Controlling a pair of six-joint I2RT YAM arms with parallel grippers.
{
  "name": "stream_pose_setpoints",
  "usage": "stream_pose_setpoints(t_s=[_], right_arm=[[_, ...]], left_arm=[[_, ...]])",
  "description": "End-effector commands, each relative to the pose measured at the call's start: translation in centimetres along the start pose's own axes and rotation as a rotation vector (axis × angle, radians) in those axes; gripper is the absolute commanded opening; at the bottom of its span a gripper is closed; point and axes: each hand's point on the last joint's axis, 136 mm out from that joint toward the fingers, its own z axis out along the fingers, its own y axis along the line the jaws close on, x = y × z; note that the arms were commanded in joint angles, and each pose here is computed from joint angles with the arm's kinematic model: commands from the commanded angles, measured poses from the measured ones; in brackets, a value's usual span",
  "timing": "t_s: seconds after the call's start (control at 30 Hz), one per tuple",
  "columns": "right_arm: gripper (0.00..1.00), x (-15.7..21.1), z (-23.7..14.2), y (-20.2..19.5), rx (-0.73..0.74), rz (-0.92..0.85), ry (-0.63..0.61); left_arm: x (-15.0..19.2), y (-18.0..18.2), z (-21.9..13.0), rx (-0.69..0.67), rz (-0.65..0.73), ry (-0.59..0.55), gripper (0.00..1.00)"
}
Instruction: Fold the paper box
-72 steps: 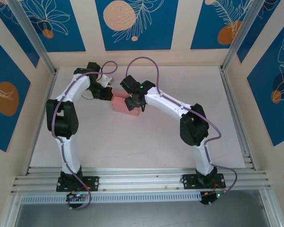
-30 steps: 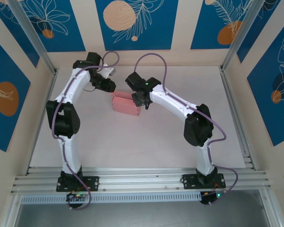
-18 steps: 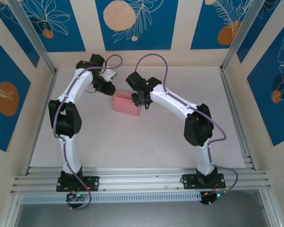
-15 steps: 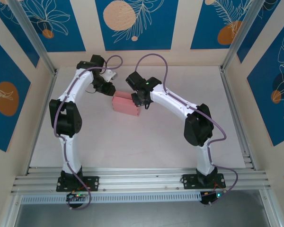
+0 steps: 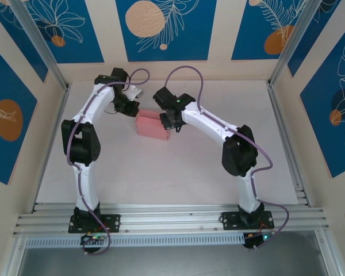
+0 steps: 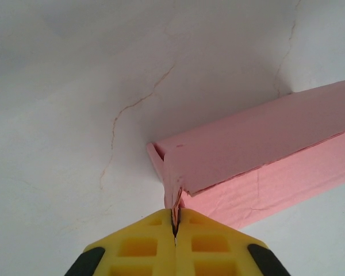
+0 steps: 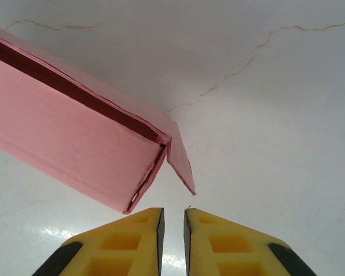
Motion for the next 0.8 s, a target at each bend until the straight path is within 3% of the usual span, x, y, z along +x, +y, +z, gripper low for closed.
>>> stream_pose_setpoints(t_s=[0.0, 0.33, 0.53, 0.77], right_arm=[[0.19, -0.7, -0.2, 0.4, -0.020, 0.029, -0.009], [0.22, -1.7, -3.1, -0.5, 0.004, -0.020, -0.095], [0.33, -1.7, -2.5, -0.5, -0.008, -0.055, -0.083], [0.33, -1.9, -1.2, -0.5, -0.008, -0.054, -0.056]], left_arm=[[-0.3, -0.8, -0.5, 0.024, 0.007, -0.006, 0.04], [-0.3, -0.9, -0.8, 0.019, 0.038, -0.013, 0.04], [-0.1, -1.0, -0.7, 0.017, 0.036, -0.010, 0.03], [-0.2, -1.1, -0.9, 0.018, 0.033, -0.017, 0.04]])
